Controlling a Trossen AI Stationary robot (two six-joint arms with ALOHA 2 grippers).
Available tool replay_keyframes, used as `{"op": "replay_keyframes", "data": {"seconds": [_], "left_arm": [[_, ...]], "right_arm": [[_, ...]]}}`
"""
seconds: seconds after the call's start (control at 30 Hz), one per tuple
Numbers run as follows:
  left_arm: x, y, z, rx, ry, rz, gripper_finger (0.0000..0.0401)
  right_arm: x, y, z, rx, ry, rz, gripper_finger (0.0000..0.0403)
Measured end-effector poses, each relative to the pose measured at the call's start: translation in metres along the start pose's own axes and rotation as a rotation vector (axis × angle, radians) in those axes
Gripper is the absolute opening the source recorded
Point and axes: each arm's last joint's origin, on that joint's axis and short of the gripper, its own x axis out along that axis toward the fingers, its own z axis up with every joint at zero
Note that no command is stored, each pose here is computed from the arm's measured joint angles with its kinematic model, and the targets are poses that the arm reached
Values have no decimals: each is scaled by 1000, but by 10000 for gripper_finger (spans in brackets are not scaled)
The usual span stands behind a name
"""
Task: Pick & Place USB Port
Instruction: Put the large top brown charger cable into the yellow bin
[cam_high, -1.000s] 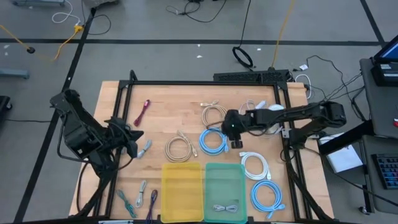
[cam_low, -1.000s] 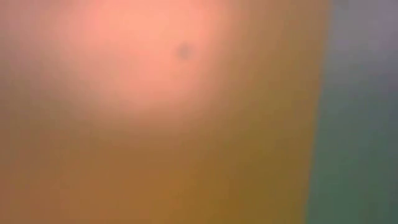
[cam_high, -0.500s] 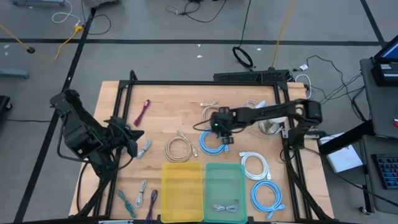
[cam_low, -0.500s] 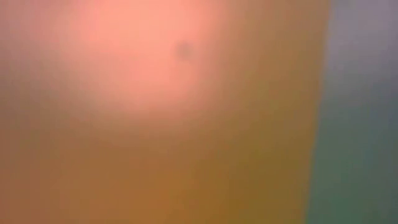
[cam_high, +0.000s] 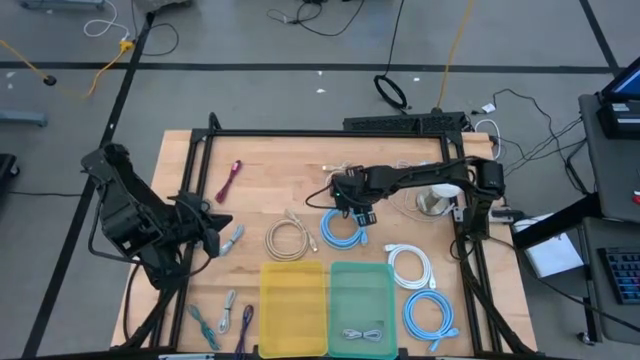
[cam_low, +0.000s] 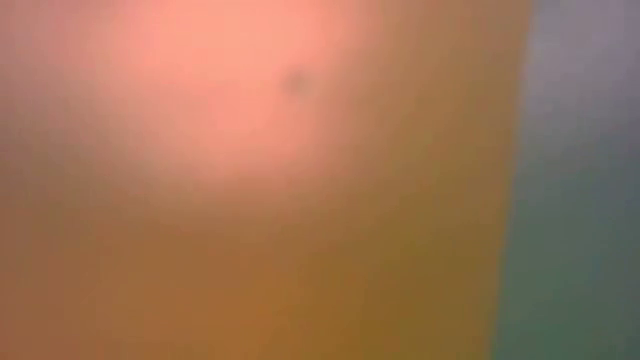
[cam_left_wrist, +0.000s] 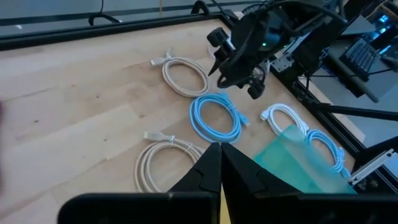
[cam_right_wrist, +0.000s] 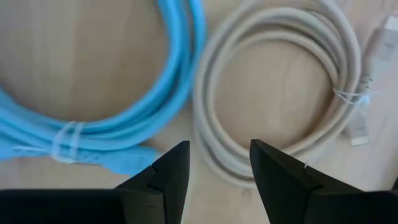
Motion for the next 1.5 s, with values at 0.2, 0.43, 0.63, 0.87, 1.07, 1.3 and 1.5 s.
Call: {"op": "replay_keyframes", "data": {"seconds": [0.2, 0.43, 0.63, 0.87, 1.07, 1.3, 1.5], "left_arm": [[0, 0, 0, 0, -3, 0, 10], [0, -1, 0, -6, 6, -5, 10], [0, -2, -1, -5, 7, -12, 10], [0, -3, -1, -19, 1, -22, 10], [0, -3, 0, -30, -6, -24, 10], [0, -3, 0, -41, -24, -28, 10], [0, -4, 0, -44, -24, -29, 10]], "right_arm": [[4, -8, -6, 25, 26, -14, 160], [4, -10, -3, 26, -12, -5, 160], [14, -5, -8, 29, -28, 19, 160], [35, 9, -26, 54, 15, 34, 160], [39, 10, -28, 129, 8, 18, 119], [39, 10, -28, 204, 12, 18, 13], [20, 7, -27, 228, 18, -83, 3]]}}
